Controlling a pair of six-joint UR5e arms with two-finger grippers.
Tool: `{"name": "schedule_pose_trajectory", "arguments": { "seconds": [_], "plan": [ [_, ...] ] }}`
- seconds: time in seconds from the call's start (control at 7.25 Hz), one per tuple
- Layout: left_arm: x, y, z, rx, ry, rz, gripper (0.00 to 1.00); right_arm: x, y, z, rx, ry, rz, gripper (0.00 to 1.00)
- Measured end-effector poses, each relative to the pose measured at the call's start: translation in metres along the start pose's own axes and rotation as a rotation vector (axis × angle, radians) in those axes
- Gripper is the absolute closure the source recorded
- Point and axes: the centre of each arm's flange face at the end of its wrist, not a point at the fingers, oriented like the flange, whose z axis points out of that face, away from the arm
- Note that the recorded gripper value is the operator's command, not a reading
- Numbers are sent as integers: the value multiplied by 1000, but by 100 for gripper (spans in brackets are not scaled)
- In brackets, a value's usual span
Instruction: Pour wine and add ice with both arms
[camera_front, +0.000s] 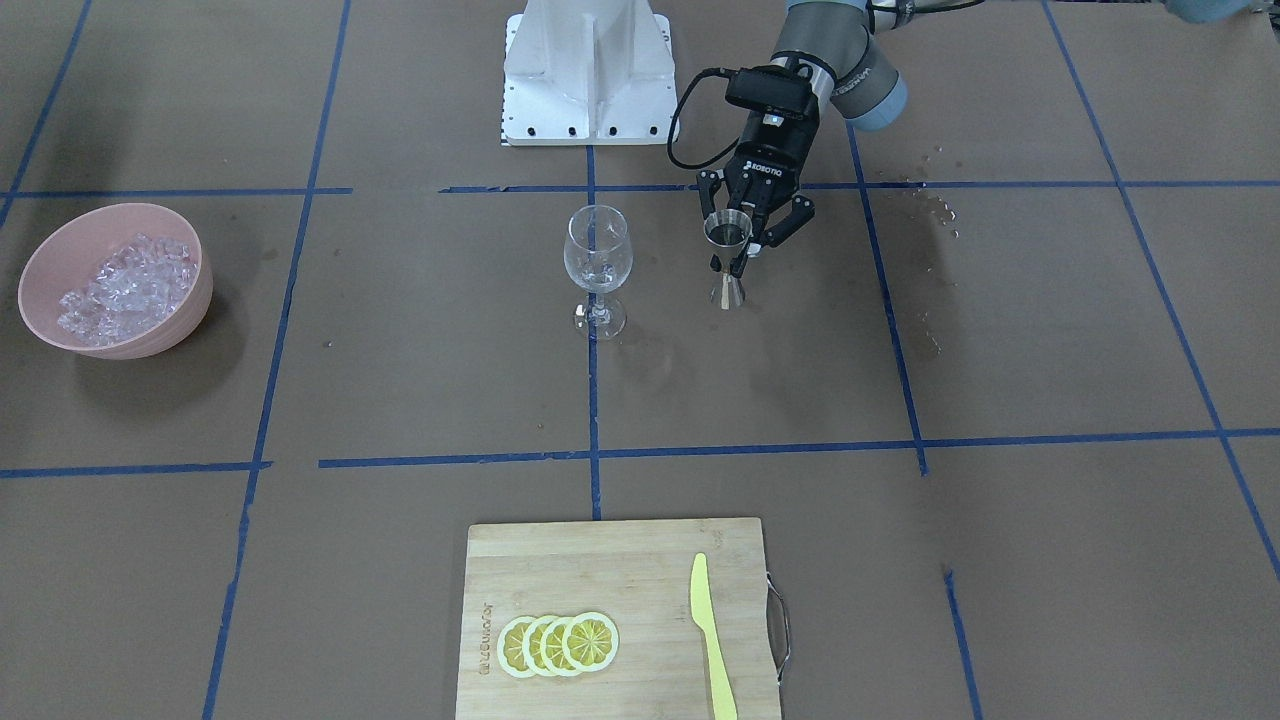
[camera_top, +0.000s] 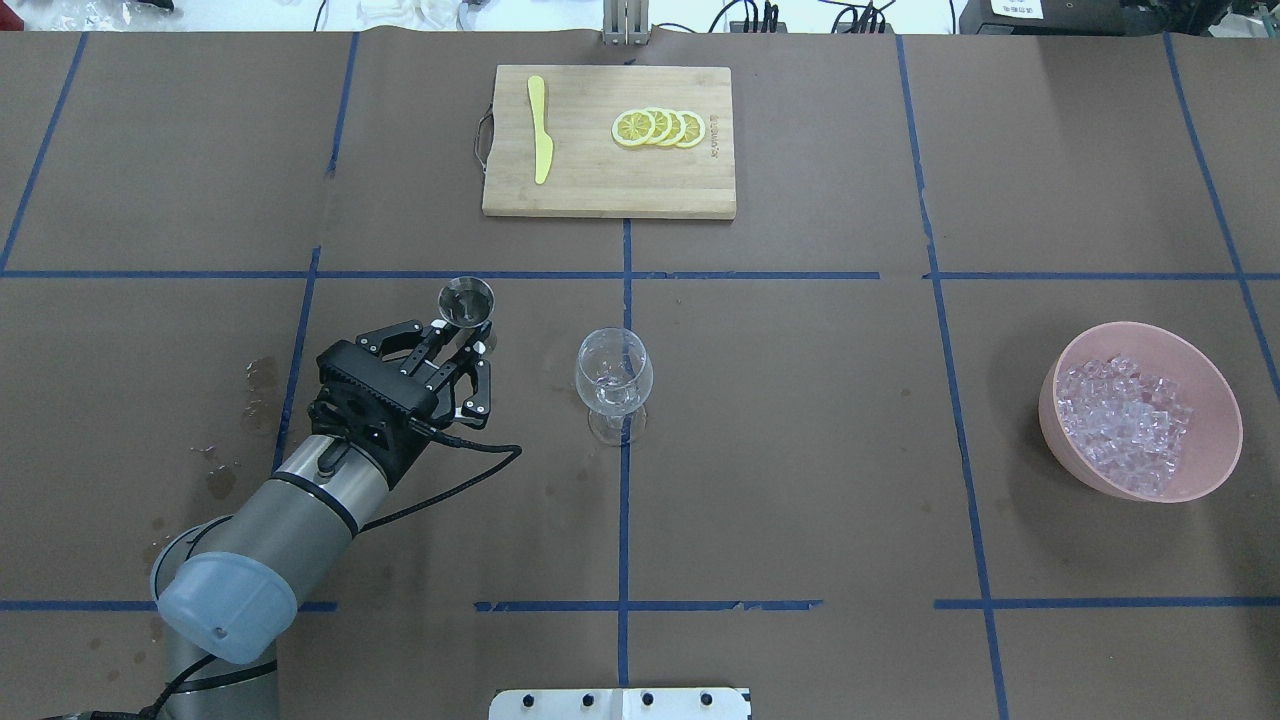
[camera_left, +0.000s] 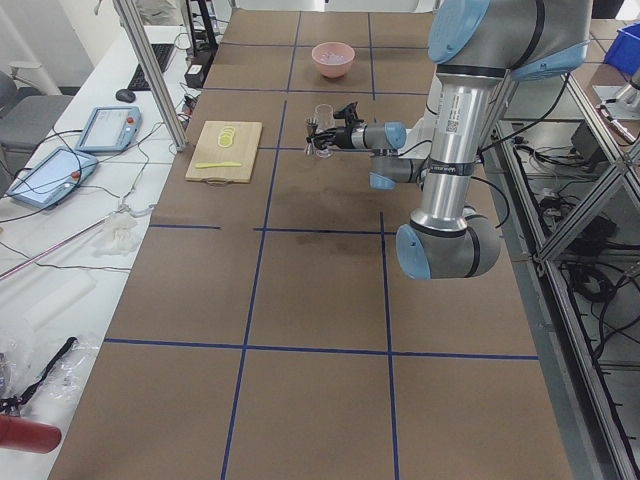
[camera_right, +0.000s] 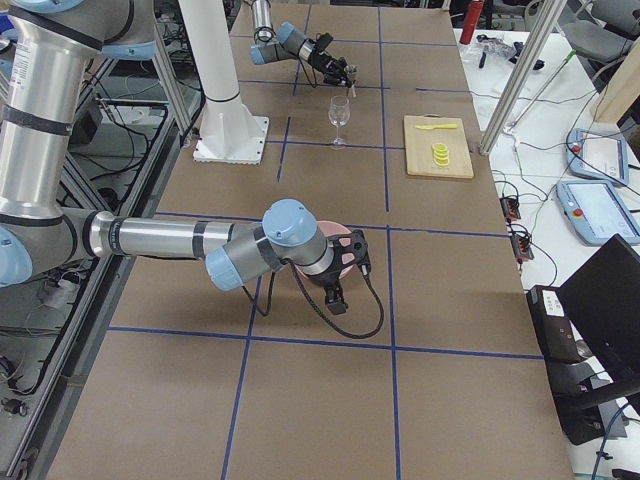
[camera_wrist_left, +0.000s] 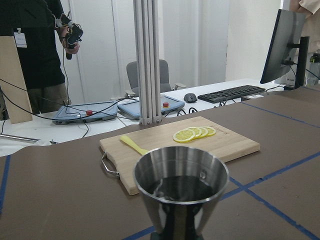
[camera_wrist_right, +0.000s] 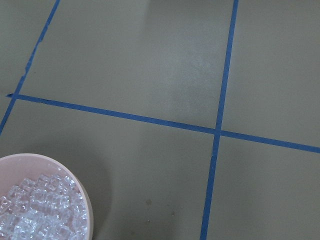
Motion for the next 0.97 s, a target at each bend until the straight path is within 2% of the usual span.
{"name": "schedule_pose_trajectory", "arguments": {
  "seconds": [0.28, 0.97],
  "plan": [
    [23, -21, 7, -4, -4, 85, 100, 1, 1, 0, -2, 0, 2, 0],
    [46, -47, 17, 9, -118, 526, 100, 2, 1, 1, -3, 1, 5, 0]
  ]
}}
